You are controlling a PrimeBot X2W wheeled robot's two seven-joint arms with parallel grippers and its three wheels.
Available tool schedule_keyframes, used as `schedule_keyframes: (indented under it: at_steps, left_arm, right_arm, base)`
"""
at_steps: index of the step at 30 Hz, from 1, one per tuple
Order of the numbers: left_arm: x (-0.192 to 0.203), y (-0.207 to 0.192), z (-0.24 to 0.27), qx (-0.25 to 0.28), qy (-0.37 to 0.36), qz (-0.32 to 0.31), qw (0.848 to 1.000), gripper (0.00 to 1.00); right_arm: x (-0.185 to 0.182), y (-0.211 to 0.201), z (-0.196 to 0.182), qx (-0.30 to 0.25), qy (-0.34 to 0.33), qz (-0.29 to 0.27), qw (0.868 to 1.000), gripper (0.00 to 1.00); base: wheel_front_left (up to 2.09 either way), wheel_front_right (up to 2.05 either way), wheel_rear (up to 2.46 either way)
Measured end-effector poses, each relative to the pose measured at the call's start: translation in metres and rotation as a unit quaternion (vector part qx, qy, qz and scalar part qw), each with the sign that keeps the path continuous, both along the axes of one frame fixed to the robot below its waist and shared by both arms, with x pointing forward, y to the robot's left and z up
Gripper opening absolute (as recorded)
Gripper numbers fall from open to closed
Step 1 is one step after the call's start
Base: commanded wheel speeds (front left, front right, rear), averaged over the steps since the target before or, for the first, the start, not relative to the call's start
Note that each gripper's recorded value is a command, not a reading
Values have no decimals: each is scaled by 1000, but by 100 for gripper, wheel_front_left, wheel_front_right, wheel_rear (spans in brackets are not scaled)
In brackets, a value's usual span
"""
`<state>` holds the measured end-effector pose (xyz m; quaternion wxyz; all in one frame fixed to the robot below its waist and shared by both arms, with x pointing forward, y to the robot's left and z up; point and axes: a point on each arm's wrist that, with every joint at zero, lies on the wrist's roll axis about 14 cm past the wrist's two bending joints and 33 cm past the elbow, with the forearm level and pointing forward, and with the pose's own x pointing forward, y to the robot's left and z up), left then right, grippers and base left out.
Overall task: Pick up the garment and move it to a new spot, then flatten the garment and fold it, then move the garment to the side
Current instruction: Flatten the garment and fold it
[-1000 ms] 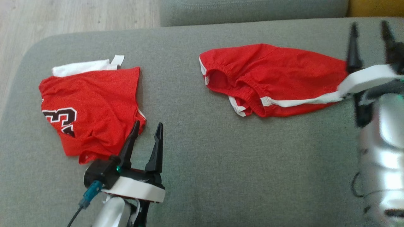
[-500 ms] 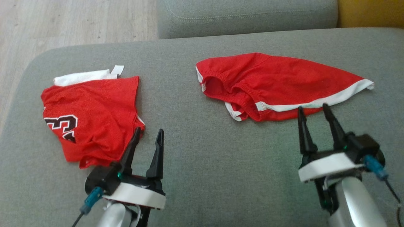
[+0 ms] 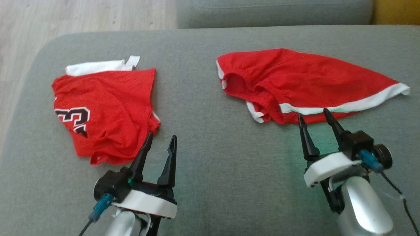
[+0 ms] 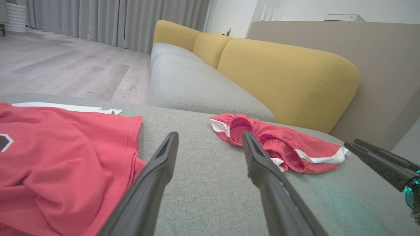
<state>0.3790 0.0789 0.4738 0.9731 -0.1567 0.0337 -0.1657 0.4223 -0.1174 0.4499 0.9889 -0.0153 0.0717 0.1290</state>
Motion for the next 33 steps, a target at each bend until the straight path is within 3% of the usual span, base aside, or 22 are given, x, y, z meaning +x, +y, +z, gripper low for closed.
schedule_keyframes:
  at_steps: [24, 25, 26, 33]
  left_arm:
    - [7, 27, -16, 5, 25, 41, 999, 100]
    - [7, 27, -16, 4, 25, 42, 999, 100]
    - [7, 27, -15, 1, 25, 42, 999, 100]
    - [7, 24, -7, -1, 13, 38, 999, 100]
  right_arm:
    - [36, 22, -75, -100, 143, 50, 983, 100]
    - [38, 23, -74, -99, 143, 50, 983, 56]
    - [39, 23, -73, -97, 140, 50, 984, 0]
    - [38, 21, -56, -54, 107, 34, 992, 0]
  base:
    - [0, 0, 0]
    - [0, 0, 0]
    - [0, 0, 0]
    - [0, 0, 0]
